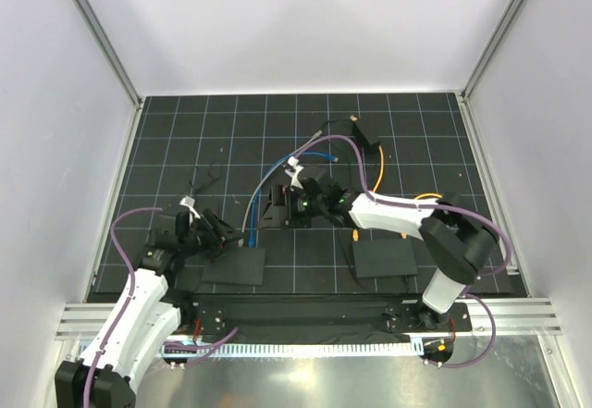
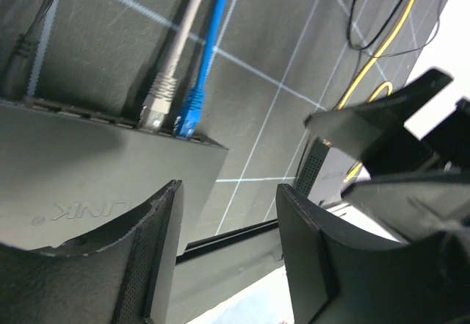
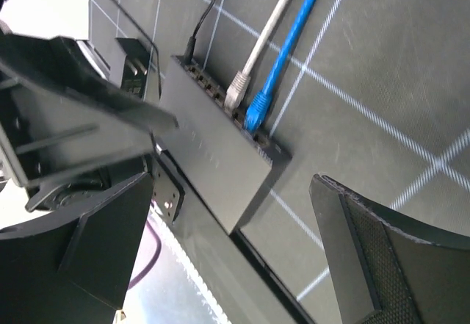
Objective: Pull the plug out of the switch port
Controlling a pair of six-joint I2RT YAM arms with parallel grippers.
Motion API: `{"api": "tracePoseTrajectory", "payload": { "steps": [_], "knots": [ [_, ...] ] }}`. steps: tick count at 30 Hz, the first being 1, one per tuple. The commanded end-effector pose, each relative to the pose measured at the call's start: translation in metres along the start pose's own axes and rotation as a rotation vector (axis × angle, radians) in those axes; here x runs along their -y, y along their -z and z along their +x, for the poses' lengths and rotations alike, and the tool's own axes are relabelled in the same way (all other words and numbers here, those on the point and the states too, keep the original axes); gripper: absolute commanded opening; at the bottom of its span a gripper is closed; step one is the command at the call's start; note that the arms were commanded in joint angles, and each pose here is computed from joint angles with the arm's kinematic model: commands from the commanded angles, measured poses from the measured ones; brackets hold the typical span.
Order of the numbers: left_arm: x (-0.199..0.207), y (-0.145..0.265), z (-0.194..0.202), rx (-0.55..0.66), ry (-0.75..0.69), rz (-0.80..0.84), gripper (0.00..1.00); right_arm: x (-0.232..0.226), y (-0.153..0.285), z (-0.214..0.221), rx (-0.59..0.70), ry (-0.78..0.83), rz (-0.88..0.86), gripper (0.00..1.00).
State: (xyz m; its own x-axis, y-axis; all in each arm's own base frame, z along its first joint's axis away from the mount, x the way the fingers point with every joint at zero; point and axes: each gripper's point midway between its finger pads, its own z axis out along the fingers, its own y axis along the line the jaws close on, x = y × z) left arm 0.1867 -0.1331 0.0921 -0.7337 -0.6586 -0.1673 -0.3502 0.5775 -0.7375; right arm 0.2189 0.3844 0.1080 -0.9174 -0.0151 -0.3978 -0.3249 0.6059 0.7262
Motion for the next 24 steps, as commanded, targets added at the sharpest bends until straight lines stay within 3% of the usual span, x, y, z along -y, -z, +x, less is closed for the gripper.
{"api": "tracePoseTrajectory", "payload": {
  "steps": [1, 8, 10, 12, 15, 24],
  "knots": [
    [-0.002, 0.001, 0.005, -0.019, 0.019, 0.008, 0.56, -0.023, -0.011, -0.019, 0.023, 0.058, -0.089, 0.96],
    [-0.023, 0.004, 0.005, -0.006, 0.047, -0.116, 0.51, -0.013, -0.035, -0.007, -0.043, 0.037, -0.116, 0.86],
    [-0.029, 0.004, 0.007, -0.016, 0.057, -0.143, 0.41, -0.014, -0.039, -0.004, -0.059, 0.039, -0.144, 0.78],
    [-0.038, 0.003, 0.013, -0.037, 0.086, -0.186, 0.37, -0.009, -0.047, 0.001, -0.083, 0.028, -0.145, 0.72],
    [-0.05, 0.0, 0.017, -0.054, 0.123, -0.236, 0.4, -0.006, -0.053, 0.004, -0.095, 0.032, -0.155, 0.68],
    [-0.057, -0.001, 0.018, -0.054, 0.124, -0.266, 0.25, 0.001, -0.072, 0.006, -0.098, -0.006, -0.183, 0.59]
  ]
}}
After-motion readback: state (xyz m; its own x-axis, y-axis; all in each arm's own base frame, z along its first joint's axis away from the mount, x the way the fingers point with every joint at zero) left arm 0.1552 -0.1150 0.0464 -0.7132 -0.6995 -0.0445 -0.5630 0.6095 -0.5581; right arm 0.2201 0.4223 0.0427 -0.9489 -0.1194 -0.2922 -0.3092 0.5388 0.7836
